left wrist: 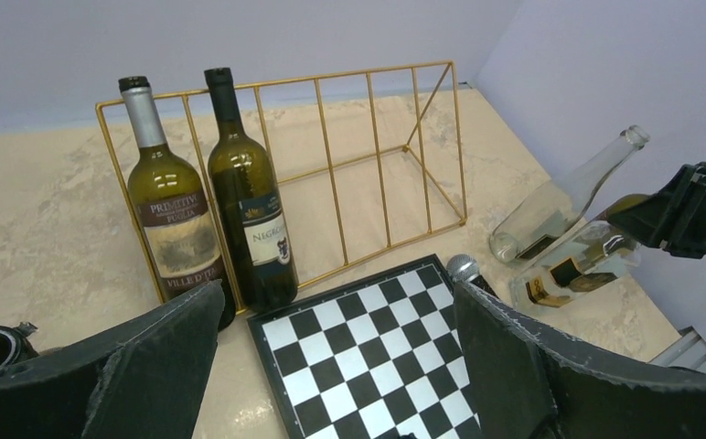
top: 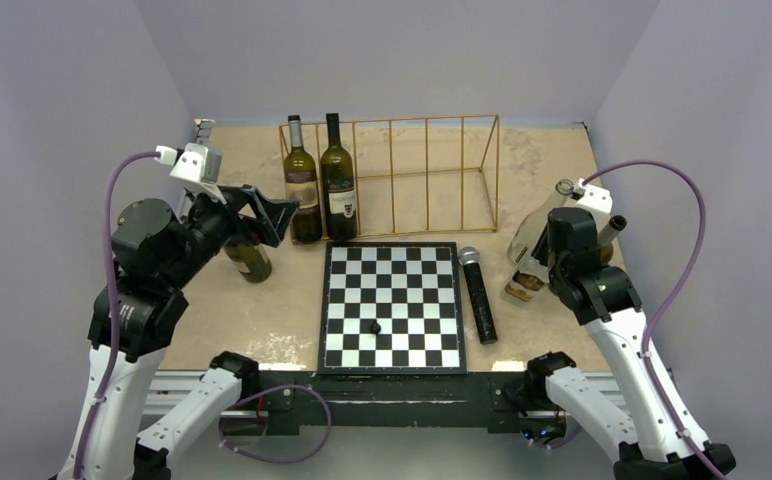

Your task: Put the wine bottle on the wine rack

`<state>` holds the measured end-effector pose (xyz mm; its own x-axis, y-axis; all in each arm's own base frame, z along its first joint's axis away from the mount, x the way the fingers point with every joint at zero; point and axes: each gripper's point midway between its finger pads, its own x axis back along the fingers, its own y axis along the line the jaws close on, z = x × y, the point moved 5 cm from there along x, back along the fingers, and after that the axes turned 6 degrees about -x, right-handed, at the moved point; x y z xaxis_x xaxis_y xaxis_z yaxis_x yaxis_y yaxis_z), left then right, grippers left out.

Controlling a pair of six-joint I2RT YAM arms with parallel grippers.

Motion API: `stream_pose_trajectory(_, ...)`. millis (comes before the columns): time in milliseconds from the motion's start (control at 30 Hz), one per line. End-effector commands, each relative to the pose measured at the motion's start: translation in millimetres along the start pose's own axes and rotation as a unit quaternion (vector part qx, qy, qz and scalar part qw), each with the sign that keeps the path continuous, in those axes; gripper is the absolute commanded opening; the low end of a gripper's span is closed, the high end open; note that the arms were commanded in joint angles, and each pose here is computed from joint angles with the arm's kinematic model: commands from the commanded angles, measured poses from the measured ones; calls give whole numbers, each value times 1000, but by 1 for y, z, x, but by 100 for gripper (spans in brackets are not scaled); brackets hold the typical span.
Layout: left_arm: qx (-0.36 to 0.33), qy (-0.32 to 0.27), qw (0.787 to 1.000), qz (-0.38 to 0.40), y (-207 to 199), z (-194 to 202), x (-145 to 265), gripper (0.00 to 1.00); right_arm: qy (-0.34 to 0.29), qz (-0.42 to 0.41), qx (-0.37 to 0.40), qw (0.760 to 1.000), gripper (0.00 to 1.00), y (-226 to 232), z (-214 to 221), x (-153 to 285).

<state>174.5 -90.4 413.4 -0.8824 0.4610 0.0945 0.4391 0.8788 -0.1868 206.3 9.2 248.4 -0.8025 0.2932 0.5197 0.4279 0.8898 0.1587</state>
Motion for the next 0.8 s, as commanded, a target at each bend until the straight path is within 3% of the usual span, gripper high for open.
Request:
stream_pose_trajectory(0,2,9,1000,-9,4,5,-7,99,-33,11,-14,999,27,-3,-9,2)
stream_pose_trajectory(200,-5,12,1000,-15,7,6,-8,99,-37,4,-2,999,0,-2,-21,14)
stream_pose_trajectory(467,-19,12,999,-25,10,6,-5,99,-51,-61,1,997,0,9,-55,50)
stream_pose_trajectory(767,-36,20,999,-2,5,6,-3,99,-47,-209,2,977,0,44,-93,99)
